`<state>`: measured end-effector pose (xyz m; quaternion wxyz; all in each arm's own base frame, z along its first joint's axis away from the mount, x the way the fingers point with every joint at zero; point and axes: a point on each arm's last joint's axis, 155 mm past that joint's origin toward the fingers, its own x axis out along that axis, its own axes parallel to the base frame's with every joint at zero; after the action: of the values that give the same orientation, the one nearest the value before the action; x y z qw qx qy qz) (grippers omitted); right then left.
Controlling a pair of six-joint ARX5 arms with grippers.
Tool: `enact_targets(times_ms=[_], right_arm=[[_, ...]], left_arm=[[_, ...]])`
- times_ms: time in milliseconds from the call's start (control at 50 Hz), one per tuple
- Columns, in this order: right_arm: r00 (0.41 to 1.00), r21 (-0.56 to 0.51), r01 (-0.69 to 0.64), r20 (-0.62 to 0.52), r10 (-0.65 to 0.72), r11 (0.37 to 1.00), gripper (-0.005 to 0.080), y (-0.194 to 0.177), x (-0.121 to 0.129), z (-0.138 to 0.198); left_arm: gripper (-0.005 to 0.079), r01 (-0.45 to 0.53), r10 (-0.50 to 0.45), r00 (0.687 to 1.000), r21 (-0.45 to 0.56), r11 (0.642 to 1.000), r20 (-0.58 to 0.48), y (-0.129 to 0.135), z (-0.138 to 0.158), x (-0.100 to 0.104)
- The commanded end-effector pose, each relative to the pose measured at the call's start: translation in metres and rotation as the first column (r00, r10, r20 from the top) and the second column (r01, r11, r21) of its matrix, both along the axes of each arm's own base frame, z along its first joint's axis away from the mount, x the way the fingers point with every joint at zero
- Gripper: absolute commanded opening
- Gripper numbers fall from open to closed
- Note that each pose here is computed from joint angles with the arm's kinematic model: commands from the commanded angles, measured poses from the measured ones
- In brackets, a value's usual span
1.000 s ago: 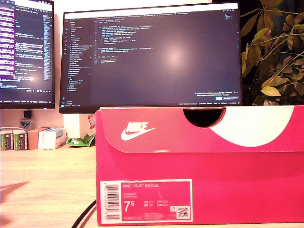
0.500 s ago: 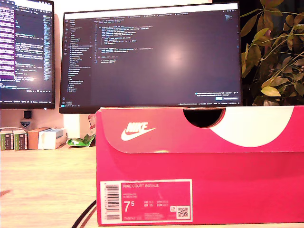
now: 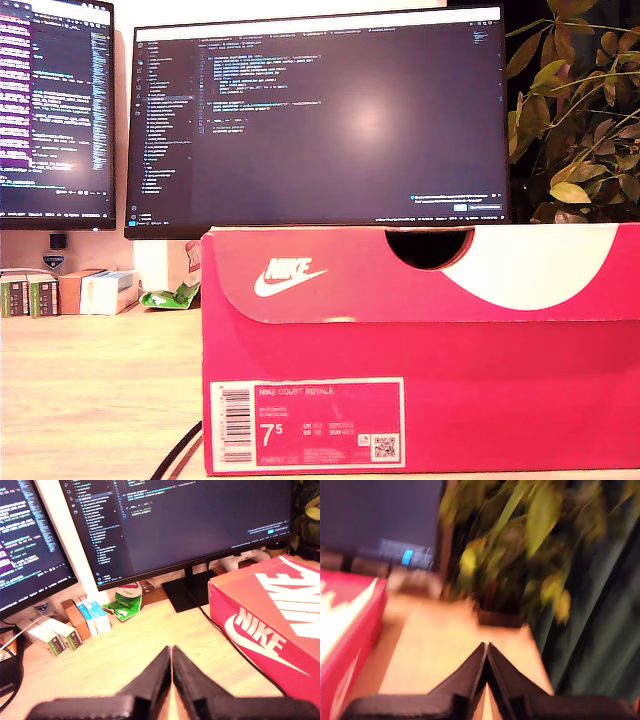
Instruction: Close the red shoebox by pushing the lid with your left arm and holding the box in place with your right arm
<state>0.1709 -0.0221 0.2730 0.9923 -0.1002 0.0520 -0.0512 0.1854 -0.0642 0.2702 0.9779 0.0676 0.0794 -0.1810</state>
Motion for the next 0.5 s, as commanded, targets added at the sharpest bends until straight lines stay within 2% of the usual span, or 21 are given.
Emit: enact_targets(times_ms=[0, 180, 300, 480], right_arm=[[0.999, 0.040, 0.004, 0.033, -0.005, 0.999, -0.0013, 0.001, 0.007, -0.001], [0.996, 0.103, 0.001, 0.086, -0.010, 0.995, -0.0013, 0.003, 0.024, -0.006], [0.992, 0.192, -0.006, 0.126, -0.019, 0.981, -0.0012, 0.004, 0.027, -0.001], [0.995, 0.208, -0.013, 0.098, -0.008, 0.978, -0.0012, 0.008, 0.038, -0.021]], left_arm=[[-0.0019, -0.001, 0.001, 1.000, 0.001, 1.000, -0.011, 0.000, -0.011, 0.008], [-0.0019, 0.022, -0.021, 1.000, -0.055, 0.998, 0.015, -0.007, -0.009, 0.019], [-0.0019, 0.026, -0.027, 1.000, -0.086, 0.996, -0.010, -0.009, -0.011, 0.027], [-0.0019, 0.060, -0.071, 0.995, -0.141, 0.988, -0.075, -0.019, -0.018, 0.043]])
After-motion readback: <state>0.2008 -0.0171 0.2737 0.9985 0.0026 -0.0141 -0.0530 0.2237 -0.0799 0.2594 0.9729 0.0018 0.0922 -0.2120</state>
